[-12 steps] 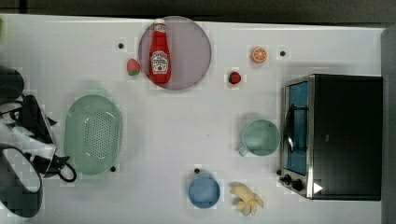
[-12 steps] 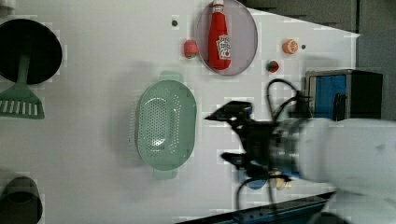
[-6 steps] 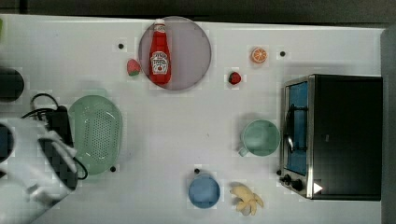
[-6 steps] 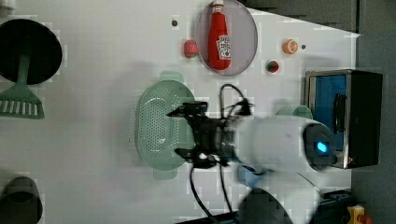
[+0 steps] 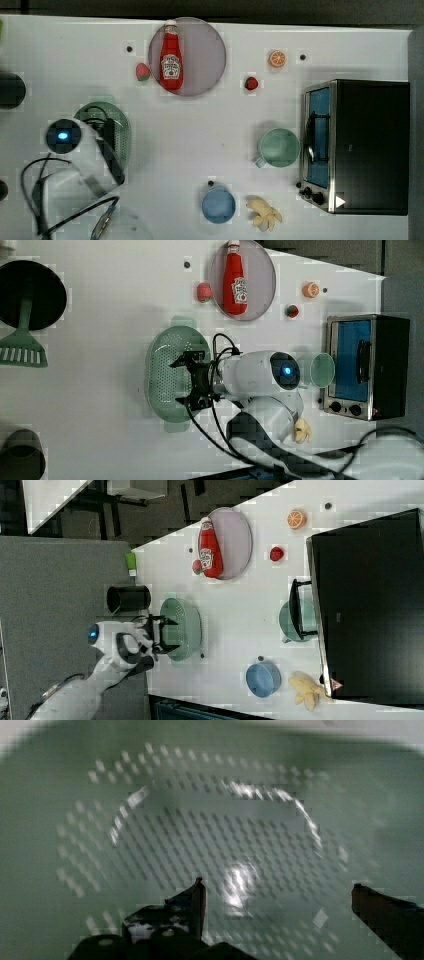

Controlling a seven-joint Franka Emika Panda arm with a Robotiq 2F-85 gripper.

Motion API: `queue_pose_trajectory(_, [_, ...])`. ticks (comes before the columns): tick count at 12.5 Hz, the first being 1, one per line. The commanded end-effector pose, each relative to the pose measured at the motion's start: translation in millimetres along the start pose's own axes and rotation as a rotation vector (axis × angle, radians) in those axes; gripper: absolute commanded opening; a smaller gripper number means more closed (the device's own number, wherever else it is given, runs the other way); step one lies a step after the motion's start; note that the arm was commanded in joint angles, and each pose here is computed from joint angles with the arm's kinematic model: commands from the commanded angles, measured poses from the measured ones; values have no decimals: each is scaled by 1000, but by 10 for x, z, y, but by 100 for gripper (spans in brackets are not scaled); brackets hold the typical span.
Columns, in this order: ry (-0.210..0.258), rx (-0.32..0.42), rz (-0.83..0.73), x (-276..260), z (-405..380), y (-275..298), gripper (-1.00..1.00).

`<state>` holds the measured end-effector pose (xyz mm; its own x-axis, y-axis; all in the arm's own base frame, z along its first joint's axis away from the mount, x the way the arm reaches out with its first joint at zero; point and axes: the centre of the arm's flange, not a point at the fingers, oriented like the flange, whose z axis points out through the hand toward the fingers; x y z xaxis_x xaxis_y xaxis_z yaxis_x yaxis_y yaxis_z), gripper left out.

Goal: Drag strainer left to right.

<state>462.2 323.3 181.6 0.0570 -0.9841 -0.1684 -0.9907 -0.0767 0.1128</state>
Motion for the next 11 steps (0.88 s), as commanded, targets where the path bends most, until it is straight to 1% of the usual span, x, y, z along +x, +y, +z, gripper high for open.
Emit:
queue_pose_trajectory(1, [-31, 62, 51, -123, 74, -142, 100])
queue_pose_trajectory(5, [31, 64, 68, 87, 313, -179, 100])
queue_pose_trajectory(11, [72, 66, 114, 490, 258, -267, 100])
